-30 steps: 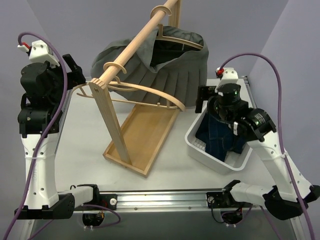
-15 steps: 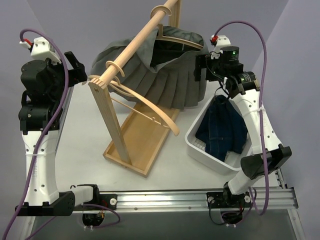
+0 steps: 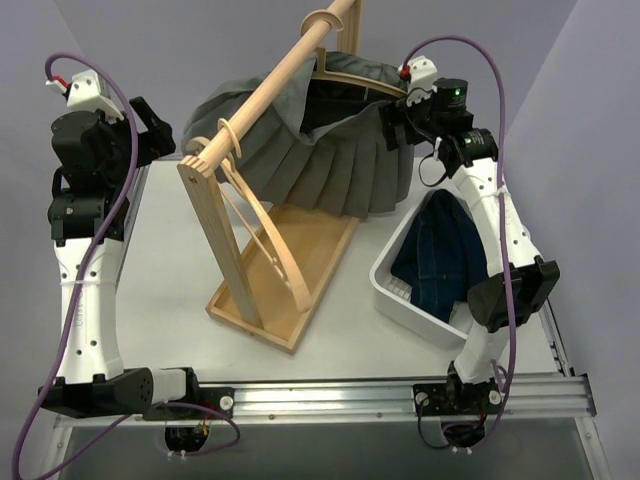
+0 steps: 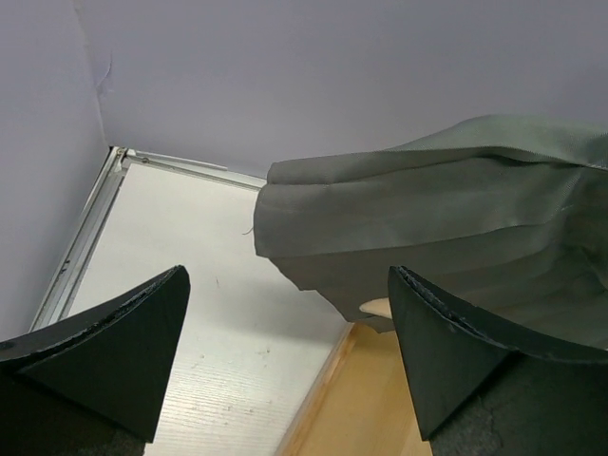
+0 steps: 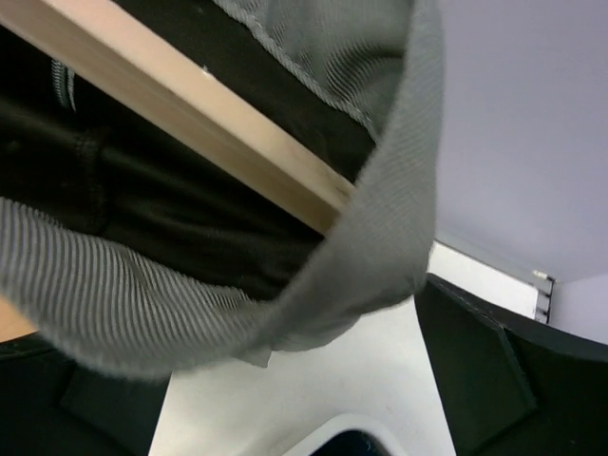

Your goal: Remove the skirt from the hanger

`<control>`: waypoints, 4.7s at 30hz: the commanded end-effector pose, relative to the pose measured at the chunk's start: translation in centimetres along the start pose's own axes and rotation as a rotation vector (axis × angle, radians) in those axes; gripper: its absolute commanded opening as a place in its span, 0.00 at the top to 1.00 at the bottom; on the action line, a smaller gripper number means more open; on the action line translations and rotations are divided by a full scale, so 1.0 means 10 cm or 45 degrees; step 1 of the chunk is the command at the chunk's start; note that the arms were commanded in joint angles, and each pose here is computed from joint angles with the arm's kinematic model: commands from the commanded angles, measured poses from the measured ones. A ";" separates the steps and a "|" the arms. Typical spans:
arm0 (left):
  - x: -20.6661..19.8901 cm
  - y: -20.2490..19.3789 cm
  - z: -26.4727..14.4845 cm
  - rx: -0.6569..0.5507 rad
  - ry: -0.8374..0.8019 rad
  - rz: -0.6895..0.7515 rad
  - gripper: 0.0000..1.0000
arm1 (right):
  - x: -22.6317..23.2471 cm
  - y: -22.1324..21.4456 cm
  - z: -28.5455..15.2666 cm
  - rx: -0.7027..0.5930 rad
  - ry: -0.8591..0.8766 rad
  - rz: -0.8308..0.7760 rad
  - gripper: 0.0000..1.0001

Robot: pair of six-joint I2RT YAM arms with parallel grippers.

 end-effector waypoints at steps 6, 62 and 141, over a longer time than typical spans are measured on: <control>0.03 0.13 -0.03 -0.078 -0.001 0.017 0.06 | -0.07 0.17 0.21 -0.240 0.215 -0.210 0.05; -0.20 0.37 -0.42 -0.161 -0.314 -0.119 0.00 | 1.54 0.73 -0.38 -0.328 1.350 0.071 1.00; -0.15 0.14 -0.07 -0.015 -0.636 -0.167 0.98 | 2.17 -0.34 -0.91 0.084 1.033 0.280 0.40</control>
Point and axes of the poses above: each gripper's point midway between its finger pads, its own z axis out along the fingers, its own x axis along the line the jaws close on, y = z × x, the point moved 10 cm from there along -z, back along the fingers, and after that the axes turned 8 degrees about z, right-handed, at the moved point
